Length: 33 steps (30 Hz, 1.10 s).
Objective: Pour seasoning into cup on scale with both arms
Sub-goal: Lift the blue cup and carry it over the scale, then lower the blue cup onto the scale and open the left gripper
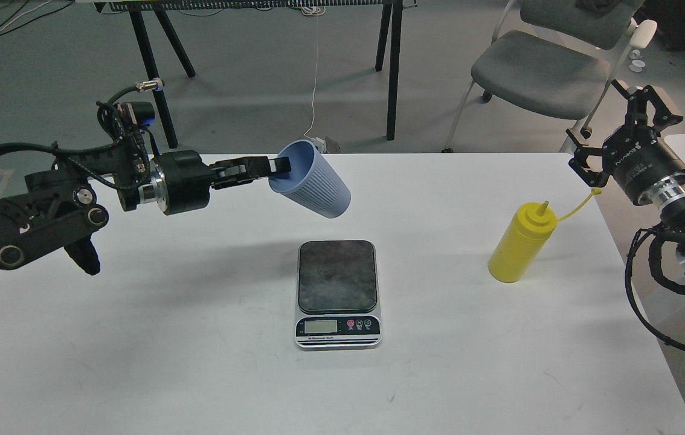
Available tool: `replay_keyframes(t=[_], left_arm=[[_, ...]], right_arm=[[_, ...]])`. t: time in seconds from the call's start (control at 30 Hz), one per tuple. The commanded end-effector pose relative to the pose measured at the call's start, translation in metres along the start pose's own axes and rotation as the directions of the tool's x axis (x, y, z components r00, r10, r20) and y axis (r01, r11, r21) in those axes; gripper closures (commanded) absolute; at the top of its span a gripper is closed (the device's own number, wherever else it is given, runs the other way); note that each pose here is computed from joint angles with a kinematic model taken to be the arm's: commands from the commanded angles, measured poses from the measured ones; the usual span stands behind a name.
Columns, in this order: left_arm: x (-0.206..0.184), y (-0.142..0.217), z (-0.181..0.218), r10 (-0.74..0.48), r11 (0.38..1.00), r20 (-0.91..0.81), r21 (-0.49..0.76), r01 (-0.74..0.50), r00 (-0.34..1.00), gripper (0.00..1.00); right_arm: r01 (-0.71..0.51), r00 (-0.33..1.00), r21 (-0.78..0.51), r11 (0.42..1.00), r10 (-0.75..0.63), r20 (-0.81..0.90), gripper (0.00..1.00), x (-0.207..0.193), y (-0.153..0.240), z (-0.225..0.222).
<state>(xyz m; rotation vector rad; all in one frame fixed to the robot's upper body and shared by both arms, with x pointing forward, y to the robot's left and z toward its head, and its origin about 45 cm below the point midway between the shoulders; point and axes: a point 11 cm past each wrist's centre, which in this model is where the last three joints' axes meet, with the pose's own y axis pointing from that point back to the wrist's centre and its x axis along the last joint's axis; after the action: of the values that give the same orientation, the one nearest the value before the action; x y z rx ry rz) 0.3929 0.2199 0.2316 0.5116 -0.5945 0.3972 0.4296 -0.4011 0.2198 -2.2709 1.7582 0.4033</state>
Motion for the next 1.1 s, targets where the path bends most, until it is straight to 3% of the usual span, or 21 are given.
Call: replay_keyframes(t=[0.0, 0.57, 1.07], left_arm=[[-0.023, -0.009, -0.005, -0.036, 0.999, -0.013, -0.004, 0.036, 0.999, 0.87], [-0.060, -0.059, -0.011, -0.074, 0.997, -0.013, -0.008, 0.074, 0.997, 0.86], [-0.073, -0.048, -0.042, -0.152, 0.984, 0.074, 0.104, 0.144, 0.986, 0.83]], right_arm=[[0.001, 1.000, -0.002, 1.000, -0.001, 0.003, 0.01, -0.001, -0.001, 0.002], [0.001, 1.000, -0.003, 1.000, -0.001, 0.000, 0.01, -0.001, -0.001, 0.001], [0.003, 1.000, -0.005, 1.000, -0.003, 0.004, 0.01, -0.002, -0.001, 0.003]])
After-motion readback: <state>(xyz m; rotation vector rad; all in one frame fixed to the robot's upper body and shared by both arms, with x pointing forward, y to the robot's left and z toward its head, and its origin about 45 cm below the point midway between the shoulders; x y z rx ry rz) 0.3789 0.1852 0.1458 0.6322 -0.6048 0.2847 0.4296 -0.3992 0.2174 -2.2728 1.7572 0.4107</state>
